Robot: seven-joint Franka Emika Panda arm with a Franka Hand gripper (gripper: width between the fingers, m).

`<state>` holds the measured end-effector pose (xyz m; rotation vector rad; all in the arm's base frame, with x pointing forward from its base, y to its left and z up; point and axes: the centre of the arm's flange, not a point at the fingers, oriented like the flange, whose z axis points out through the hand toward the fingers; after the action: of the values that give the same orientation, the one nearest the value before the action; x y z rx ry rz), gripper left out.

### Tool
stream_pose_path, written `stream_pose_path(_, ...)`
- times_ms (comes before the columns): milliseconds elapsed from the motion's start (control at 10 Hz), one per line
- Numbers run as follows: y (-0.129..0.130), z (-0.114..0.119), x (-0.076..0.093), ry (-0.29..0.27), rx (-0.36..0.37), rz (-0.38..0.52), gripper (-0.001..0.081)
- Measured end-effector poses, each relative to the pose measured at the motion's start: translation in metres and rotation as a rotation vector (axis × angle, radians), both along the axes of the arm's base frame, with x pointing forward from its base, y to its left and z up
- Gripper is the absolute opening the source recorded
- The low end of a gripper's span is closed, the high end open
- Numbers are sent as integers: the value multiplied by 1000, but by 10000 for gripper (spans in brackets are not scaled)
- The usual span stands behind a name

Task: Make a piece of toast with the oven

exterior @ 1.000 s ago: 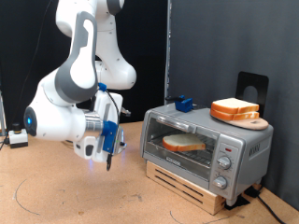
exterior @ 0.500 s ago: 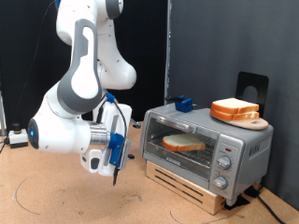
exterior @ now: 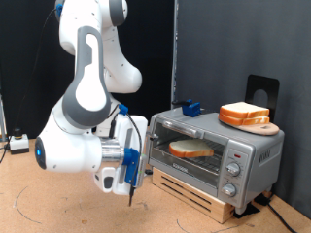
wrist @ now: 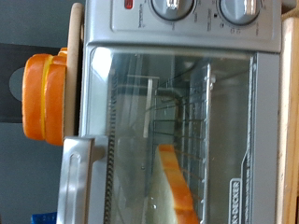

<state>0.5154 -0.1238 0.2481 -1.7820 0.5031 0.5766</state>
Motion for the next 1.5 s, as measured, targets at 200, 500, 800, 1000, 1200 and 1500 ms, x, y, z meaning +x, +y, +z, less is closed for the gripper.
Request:
stream_pose_path(200, 13, -6, 22, 9, -15, 78, 810)
stream_pose_path(500, 22, -15, 41, 16, -44, 82, 810)
stream_pose_path(800, 39, -33, 32, -44, 32, 188, 810)
stream_pose_path(1000, 55, -61, 37, -59, 28, 206, 810)
stream_pose_path(1200, 70, -83, 49, -76, 29, 182, 810)
stream_pose_path(1500, 88, -98, 73, -101, 57, 175, 810)
